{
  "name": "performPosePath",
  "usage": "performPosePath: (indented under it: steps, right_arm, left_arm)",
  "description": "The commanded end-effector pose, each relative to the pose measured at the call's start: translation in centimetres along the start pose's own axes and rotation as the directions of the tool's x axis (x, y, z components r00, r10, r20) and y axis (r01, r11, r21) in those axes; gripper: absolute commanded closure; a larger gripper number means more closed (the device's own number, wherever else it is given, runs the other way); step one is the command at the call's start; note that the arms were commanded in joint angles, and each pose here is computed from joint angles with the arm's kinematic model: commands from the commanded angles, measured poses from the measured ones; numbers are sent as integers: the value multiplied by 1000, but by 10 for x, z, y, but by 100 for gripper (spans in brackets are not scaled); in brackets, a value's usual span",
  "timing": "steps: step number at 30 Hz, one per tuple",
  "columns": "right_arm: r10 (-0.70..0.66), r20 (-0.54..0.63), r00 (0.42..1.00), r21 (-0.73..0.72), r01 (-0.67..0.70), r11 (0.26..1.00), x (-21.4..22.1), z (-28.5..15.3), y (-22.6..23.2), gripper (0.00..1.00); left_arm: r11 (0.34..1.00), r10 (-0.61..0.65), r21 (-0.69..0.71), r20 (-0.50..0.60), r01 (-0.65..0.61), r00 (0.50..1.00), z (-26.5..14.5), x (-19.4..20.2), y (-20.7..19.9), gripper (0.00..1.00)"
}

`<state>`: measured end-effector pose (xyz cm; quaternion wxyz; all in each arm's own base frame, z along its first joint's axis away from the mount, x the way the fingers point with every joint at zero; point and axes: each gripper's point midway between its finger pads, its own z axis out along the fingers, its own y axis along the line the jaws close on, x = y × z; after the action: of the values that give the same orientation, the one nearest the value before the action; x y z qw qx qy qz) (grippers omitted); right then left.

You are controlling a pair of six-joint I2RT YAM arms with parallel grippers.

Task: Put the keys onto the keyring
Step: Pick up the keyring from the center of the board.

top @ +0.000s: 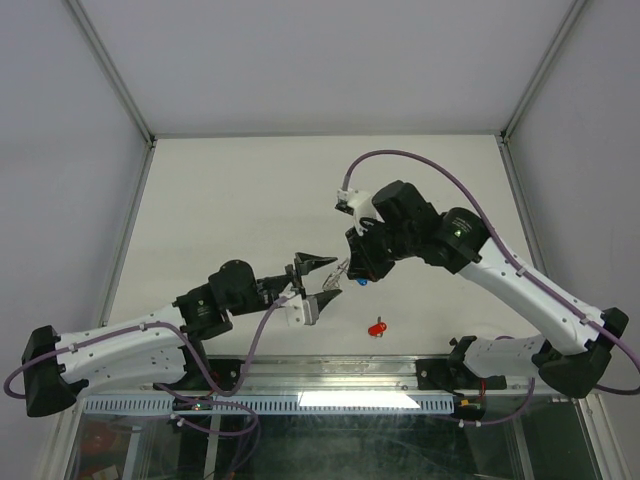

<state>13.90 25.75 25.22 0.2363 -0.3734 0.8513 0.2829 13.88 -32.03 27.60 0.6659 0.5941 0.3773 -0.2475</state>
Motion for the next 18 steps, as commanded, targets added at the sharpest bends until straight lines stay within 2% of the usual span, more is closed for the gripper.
performPosePath:
  steps: [1, 6, 18]
  right_arm:
    - [6, 63, 998, -95, 0, 995, -20, -17, 22, 100]
    - [8, 53, 999, -131, -1, 991, -21, -18, 29, 100]
    - [23, 47, 999, -150, -16, 989, -20, -17, 32, 100]
  left_arm:
    - [988, 129, -73, -56, -133, 990, 2, -5, 24, 41]
    - [980, 182, -61, -86, -187, 980, 10, -3, 22, 43]
    - [965, 249, -67, -93, -255, 964, 15, -11, 25, 64]
